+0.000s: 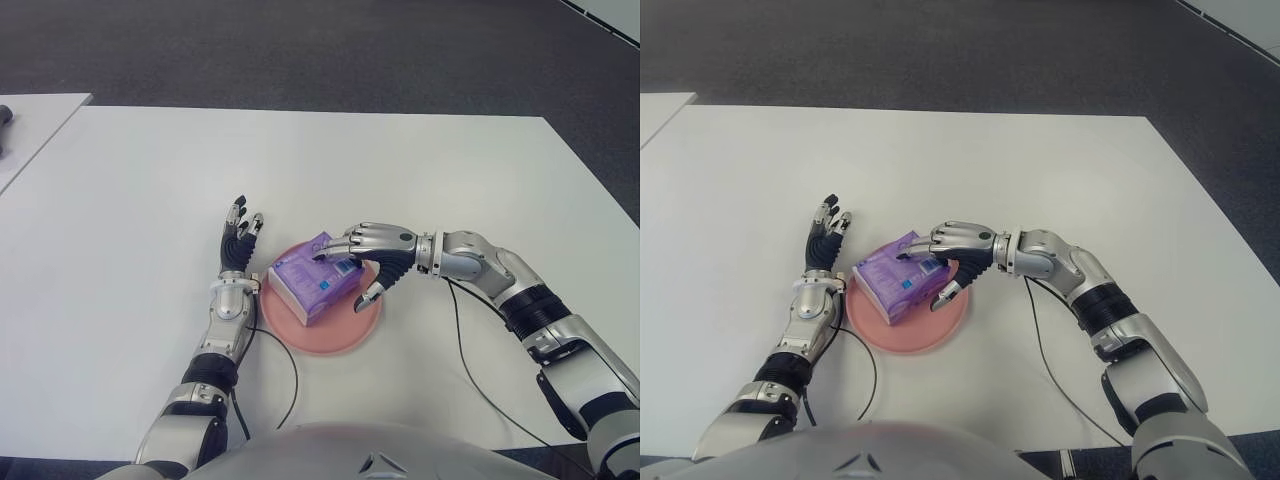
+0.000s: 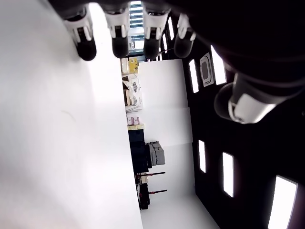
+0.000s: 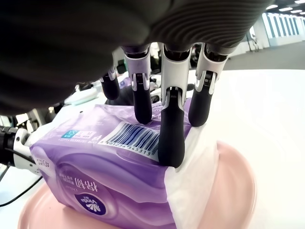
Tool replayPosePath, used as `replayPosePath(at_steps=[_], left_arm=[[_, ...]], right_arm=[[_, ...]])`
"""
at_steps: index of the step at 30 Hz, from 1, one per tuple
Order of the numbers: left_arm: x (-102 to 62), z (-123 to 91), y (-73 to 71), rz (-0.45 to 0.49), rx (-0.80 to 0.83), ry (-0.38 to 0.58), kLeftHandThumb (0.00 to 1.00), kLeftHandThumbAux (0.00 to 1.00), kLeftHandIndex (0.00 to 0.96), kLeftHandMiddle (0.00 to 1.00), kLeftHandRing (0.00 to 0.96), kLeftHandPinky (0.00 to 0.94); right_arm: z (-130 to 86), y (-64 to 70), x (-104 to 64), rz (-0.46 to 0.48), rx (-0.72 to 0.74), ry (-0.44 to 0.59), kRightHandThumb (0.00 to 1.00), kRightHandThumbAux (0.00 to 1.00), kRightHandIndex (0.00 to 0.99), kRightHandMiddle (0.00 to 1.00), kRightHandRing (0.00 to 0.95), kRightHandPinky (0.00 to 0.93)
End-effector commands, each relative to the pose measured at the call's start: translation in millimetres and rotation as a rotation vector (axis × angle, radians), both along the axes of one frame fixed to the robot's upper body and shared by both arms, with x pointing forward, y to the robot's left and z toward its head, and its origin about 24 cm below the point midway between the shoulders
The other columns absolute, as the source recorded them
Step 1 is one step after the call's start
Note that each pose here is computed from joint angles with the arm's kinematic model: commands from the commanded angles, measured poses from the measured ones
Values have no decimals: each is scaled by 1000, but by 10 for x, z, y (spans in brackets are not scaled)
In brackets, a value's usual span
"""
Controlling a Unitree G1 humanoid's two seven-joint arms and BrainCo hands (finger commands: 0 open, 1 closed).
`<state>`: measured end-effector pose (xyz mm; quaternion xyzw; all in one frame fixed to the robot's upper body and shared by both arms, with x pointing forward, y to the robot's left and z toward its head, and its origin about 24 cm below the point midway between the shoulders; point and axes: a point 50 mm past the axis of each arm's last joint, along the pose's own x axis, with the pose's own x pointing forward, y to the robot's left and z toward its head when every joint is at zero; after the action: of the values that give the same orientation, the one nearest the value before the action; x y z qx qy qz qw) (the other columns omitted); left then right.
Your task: Put the tissue paper into the plate.
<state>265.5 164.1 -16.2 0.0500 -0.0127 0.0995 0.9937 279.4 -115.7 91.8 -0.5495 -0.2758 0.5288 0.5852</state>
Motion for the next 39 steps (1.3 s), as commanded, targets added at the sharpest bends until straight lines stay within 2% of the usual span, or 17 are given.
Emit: replayPosePath(at_steps=[1,3,9,10,16,18,23,28,31,39], left_arm=[[6,-17,14,-3,10,12,0,461,0,0,0,0],[11,-17,21,-4,10,12,0,460,0,0,0,0],[22,-13,30,-6,2,9,0,455,0,0,0,0],[23,-13,31,-6,2,9,0,454,0,0,0,0],[16,-19,24,-8,4,6,0,445,0,0,0,0],[15,-20,20,-8,4,8,0,443,0,0,0,0],[18,-19,12,-6,5,9,0,443,0,0,0,0],[17,-12,-6,-10,12,3,0,444,0,0,0,0],[15,-10,-14,-15,13,2,0,446,0,0,0,0],[10,-6,-12,-12,14,-4,0,451,0,0,0,0]], right_arm=[[163,12,154,-22,-7,29,185,209,0,0,0,0],[270,-1,200,-39,36,33,194,222,0,0,0,0],[637,-88,381,-172,308,104,246,287,0,0,0,0],[650,-90,387,-179,320,113,254,297,0,0,0,0],[818,-149,354,-329,622,113,339,339,0,0,0,0],[807,-164,352,-381,754,125,358,352,0,0,0,0],[791,-188,369,-444,949,171,367,393,0,0,0,0],[511,-383,532,-607,1170,255,342,487,12,0,0,0],[477,-377,513,-680,1301,275,302,555,22,0,0,0],[226,-397,395,-768,1455,367,218,652,38,0,0,0]])
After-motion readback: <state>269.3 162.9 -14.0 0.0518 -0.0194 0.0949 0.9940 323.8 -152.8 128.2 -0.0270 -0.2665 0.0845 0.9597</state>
